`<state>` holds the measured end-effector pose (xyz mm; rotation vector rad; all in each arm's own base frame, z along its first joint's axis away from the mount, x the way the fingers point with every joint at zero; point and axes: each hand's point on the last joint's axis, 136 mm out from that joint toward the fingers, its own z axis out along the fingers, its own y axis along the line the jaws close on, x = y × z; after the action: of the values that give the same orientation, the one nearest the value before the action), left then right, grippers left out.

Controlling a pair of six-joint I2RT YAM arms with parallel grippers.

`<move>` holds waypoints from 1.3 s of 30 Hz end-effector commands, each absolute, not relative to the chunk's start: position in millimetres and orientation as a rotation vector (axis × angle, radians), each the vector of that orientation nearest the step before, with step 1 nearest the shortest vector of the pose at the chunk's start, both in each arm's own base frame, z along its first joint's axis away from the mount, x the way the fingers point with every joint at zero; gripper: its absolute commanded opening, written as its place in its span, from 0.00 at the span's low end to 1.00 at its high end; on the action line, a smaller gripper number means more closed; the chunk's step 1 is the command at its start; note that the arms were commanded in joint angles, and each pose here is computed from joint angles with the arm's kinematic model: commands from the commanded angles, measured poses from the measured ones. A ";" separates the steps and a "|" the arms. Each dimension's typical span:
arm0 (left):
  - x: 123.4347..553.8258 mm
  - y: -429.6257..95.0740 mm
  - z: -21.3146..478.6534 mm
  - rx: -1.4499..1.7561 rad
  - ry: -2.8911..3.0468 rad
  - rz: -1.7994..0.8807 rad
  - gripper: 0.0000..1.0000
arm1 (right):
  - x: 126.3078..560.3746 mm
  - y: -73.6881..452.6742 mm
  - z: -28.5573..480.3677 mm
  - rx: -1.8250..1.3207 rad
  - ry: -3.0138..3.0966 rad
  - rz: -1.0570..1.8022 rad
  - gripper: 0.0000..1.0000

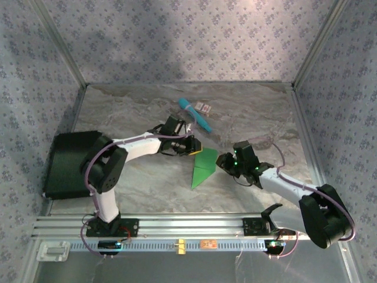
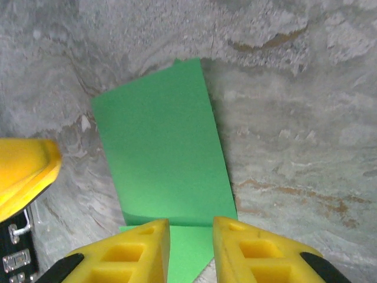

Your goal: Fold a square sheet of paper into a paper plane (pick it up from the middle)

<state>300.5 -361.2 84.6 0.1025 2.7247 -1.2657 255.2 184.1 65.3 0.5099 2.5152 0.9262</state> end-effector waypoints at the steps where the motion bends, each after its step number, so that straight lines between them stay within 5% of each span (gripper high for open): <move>1: 301.5 -370.6 77.4 0.118 2.748 -1.294 0.18 | 247.2 187.9 60.6 0.438 2.577 0.946 0.27; 15: 285.6 -335.4 2.3 -0.009 2.906 -1.174 0.13 | 250.8 193.7 48.8 0.419 2.629 0.986 0.33; 39: 284.2 -332.2 -2.1 -0.016 2.892 -1.208 0.13 | 274.0 223.3 46.7 0.393 2.599 1.212 0.34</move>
<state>291.1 -346.8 23.3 0.0337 2.8216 -1.3082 263.9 213.9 34.0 0.4331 2.6402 1.1340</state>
